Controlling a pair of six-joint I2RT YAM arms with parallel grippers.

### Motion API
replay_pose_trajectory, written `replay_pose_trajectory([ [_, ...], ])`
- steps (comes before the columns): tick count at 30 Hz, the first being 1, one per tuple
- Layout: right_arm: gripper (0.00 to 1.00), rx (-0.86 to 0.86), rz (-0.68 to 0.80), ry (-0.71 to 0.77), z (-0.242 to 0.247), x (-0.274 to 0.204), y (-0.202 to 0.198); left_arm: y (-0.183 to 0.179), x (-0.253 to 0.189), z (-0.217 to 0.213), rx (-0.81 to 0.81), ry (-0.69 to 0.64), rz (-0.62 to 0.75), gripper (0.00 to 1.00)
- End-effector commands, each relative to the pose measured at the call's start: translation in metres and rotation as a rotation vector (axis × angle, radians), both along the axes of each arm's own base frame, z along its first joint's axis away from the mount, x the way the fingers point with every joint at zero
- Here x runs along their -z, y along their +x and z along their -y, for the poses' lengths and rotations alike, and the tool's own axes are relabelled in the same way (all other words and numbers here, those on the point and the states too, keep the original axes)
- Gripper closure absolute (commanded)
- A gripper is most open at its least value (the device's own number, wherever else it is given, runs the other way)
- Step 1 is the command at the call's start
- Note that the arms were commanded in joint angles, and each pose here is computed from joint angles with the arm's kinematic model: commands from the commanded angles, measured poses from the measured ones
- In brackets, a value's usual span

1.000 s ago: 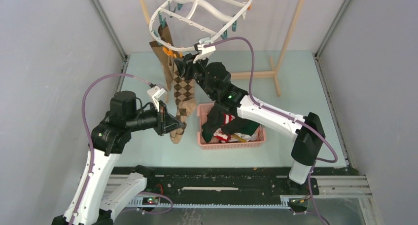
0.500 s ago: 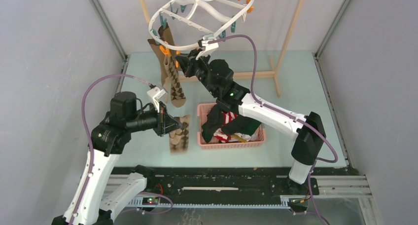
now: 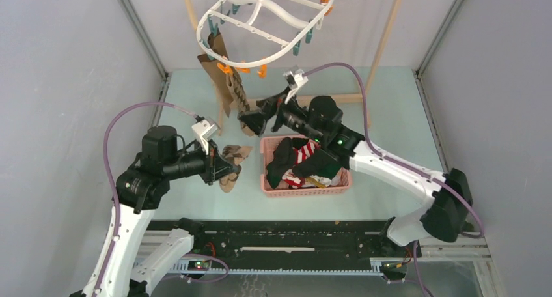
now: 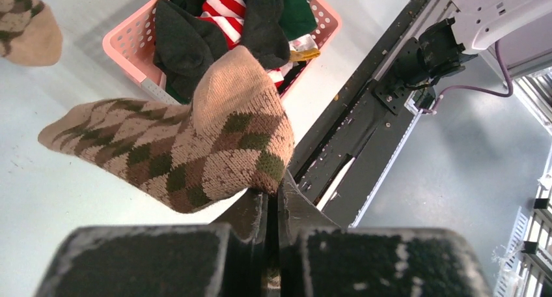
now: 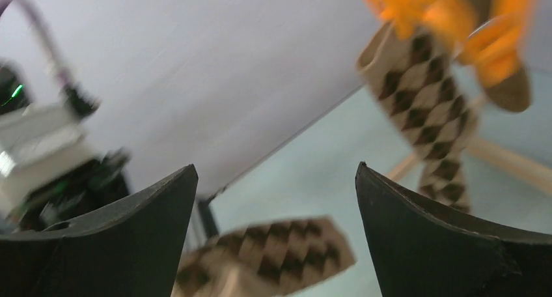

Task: Remove the socks clipped to the hanger
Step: Place the sock in the bin.

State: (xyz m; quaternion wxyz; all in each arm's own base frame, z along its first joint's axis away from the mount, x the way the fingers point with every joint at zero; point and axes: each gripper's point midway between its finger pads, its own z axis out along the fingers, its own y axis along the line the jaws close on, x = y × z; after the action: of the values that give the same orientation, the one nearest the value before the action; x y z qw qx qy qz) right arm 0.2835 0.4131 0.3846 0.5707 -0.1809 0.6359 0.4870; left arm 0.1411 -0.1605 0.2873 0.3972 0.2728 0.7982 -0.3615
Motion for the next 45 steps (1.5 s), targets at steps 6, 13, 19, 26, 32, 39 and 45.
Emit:
replay_pose_trajectory([
  [6,0.00,-0.436,-0.040,-0.045,0.012,0.040,-0.103,-0.005,-0.031,0.000,0.052,0.001,0.122,0.99],
  [13,0.01,-0.616,-0.008,0.001,0.000,0.055,-0.140,-0.010,-0.040,0.001,0.070,-0.010,0.141,0.99],
  [19,0.09,-0.630,0.000,0.041,-0.007,0.051,-0.141,-0.018,-0.046,0.001,0.095,-0.014,0.153,0.99],
  [26,0.05,-0.548,0.000,-0.015,-0.014,0.069,-0.128,-0.025,-0.064,0.001,0.110,-0.037,0.186,1.00],
  [32,0.00,-0.548,0.019,-0.005,-0.022,0.075,-0.135,-0.027,-0.076,0.002,0.106,-0.060,0.207,1.00],
  [39,0.00,-0.663,0.100,0.144,-0.041,0.047,-0.175,-0.020,-0.074,0.003,0.077,-0.072,0.208,1.00],
  [45,0.03,-0.593,0.097,0.226,-0.048,0.029,-0.173,-0.010,-0.073,0.004,0.037,-0.097,0.203,1.00],
])
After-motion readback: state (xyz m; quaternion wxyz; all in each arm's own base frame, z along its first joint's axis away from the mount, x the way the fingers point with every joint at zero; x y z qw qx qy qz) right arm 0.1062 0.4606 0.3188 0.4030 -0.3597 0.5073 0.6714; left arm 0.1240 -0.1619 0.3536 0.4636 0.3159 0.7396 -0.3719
